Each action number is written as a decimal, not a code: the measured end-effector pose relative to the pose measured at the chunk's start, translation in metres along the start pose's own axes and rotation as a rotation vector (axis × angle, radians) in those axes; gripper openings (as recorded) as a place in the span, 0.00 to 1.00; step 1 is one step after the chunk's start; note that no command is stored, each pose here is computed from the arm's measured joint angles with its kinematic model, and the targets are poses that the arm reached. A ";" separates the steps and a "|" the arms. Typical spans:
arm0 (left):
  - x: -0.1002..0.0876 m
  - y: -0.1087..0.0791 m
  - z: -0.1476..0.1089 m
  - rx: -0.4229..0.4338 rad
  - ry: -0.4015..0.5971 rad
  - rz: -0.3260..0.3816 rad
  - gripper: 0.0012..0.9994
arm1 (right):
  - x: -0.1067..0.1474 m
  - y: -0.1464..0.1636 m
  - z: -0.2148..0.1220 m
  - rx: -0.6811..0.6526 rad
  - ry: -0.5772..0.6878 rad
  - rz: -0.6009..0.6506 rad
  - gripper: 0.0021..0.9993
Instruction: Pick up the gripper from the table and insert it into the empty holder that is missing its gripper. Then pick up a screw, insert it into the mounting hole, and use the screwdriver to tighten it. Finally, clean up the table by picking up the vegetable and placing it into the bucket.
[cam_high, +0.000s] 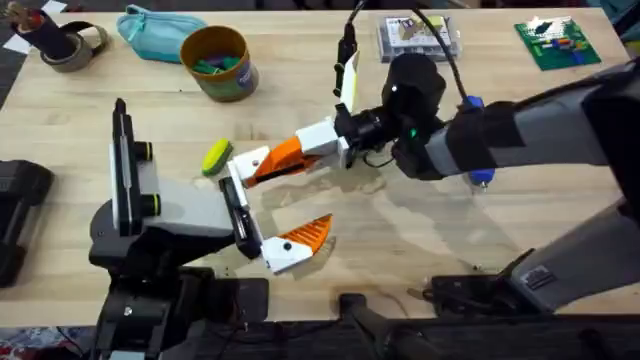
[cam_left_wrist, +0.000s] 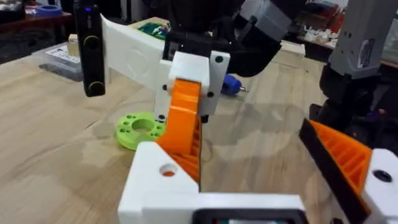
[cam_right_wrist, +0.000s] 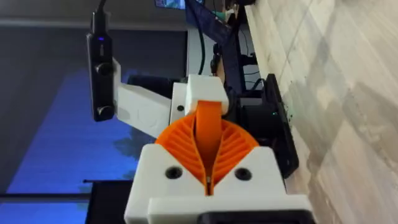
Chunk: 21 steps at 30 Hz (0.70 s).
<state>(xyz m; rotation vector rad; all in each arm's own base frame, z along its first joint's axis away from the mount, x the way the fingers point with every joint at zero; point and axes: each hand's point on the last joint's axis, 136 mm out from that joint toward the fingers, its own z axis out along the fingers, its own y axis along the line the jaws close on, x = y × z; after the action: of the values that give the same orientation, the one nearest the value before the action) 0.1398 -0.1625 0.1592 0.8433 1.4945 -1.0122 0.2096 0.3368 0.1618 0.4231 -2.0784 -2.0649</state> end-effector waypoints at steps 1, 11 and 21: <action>0.000 0.000 0.000 0.001 0.000 0.000 0.99 | 0.000 0.000 0.000 0.000 0.002 -0.003 0.02; 0.000 -0.002 0.000 0.009 0.001 -0.001 0.99 | 0.002 0.000 -0.002 -0.002 0.017 -0.016 0.02; 0.001 -0.004 0.000 0.023 0.003 0.001 0.99 | 0.003 0.000 -0.006 -0.005 0.030 -0.021 0.02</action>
<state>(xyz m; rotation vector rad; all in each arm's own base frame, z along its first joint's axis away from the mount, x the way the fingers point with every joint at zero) 0.1361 -0.1645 0.1591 0.8618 1.4875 -1.0293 0.2084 0.3301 0.1614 0.4737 -2.0602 -2.0617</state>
